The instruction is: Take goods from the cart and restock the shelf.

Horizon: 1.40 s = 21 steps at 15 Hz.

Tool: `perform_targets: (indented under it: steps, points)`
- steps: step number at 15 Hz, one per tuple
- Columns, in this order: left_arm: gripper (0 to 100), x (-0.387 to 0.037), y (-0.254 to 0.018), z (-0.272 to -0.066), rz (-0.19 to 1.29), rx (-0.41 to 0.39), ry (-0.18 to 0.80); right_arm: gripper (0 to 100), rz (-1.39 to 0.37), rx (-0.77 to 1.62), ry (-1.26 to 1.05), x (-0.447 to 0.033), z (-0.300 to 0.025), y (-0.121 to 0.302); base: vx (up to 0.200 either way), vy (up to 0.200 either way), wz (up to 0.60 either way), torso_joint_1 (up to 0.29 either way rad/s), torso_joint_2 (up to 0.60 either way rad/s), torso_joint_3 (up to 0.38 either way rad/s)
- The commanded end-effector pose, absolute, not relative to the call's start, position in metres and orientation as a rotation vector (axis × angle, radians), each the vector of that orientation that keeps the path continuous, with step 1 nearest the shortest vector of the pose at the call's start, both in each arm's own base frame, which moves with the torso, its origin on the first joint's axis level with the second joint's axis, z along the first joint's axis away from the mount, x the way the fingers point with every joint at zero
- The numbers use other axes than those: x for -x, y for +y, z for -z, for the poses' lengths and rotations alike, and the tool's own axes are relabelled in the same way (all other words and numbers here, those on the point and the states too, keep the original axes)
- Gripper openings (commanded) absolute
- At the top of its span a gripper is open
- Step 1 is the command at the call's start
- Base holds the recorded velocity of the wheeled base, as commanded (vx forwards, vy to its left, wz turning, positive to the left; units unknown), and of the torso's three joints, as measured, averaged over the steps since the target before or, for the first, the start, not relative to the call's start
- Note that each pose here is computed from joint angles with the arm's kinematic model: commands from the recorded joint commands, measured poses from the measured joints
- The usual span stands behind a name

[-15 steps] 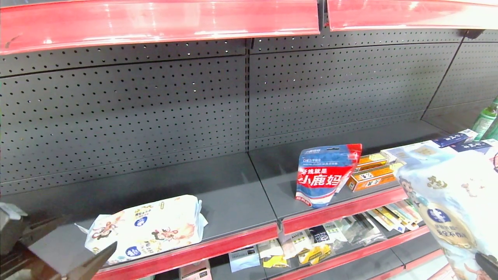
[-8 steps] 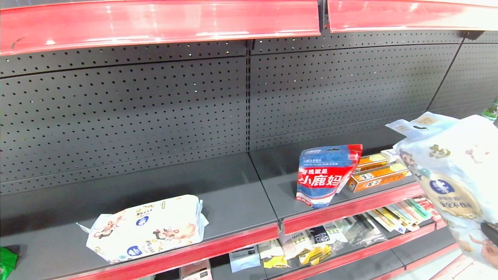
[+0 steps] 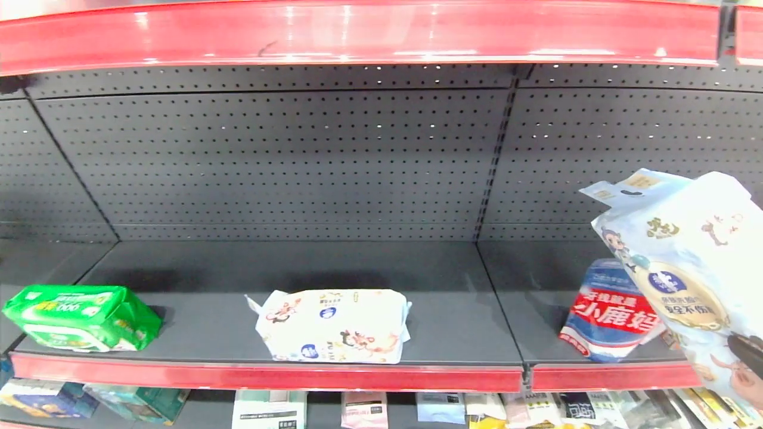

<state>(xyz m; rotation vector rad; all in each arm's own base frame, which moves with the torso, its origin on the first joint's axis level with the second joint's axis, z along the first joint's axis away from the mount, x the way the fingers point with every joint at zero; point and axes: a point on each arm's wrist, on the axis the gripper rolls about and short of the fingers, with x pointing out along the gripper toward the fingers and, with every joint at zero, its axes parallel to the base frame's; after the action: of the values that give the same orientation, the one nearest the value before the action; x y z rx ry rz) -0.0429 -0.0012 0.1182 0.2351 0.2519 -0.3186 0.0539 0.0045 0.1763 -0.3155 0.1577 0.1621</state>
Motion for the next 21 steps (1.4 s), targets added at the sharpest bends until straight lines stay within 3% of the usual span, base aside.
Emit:
perform_targets:
  steps: [1,6,11,14,15,17,21]
  points:
    - [100,0.043,-0.001,-0.118,0.319,-0.234,0.255,0,-0.163,0.316,0.149,-0.054,-0.179,0.005,0.000,0.000,0.60,0.002,0.00,0.002]
    - [100,0.044,-0.001,-0.109,0.320,-0.233,0.249,0,-0.224,0.312,0.101,-0.060,-0.198,0.006,0.000,0.000,0.12,0.000,0.00,0.001]
    - [100,0.034,-0.001,-0.096,0.293,-0.224,0.230,0,-0.452,0.325,0.170,-0.098,-0.207,0.028,0.000,0.000,0.00,0.000,0.00,0.000]
    - [100,0.032,0.000,-0.095,0.207,-0.148,0.235,0,-0.488,0.316,0.248,-0.119,-0.203,0.036,0.000,0.000,0.00,0.000,0.00,0.000]
    - [100,0.032,0.000,-0.094,0.194,-0.056,0.245,0,-0.503,0.314,0.284,-0.126,-0.198,0.038,0.000,0.000,0.00,0.000,0.00,0.000]
    - [100,0.025,0.000,-0.091,0.187,0.022,0.166,0,-0.507,0.313,0.317,-0.134,-0.194,0.039,0.000,0.000,0.00,0.000,0.00,0.000]
    - [100,0.020,0.000,-0.087,0.157,0.025,0.106,0,-0.507,0.312,0.345,-0.142,-0.191,0.041,0.000,0.000,0.00,0.000,0.00,0.000]
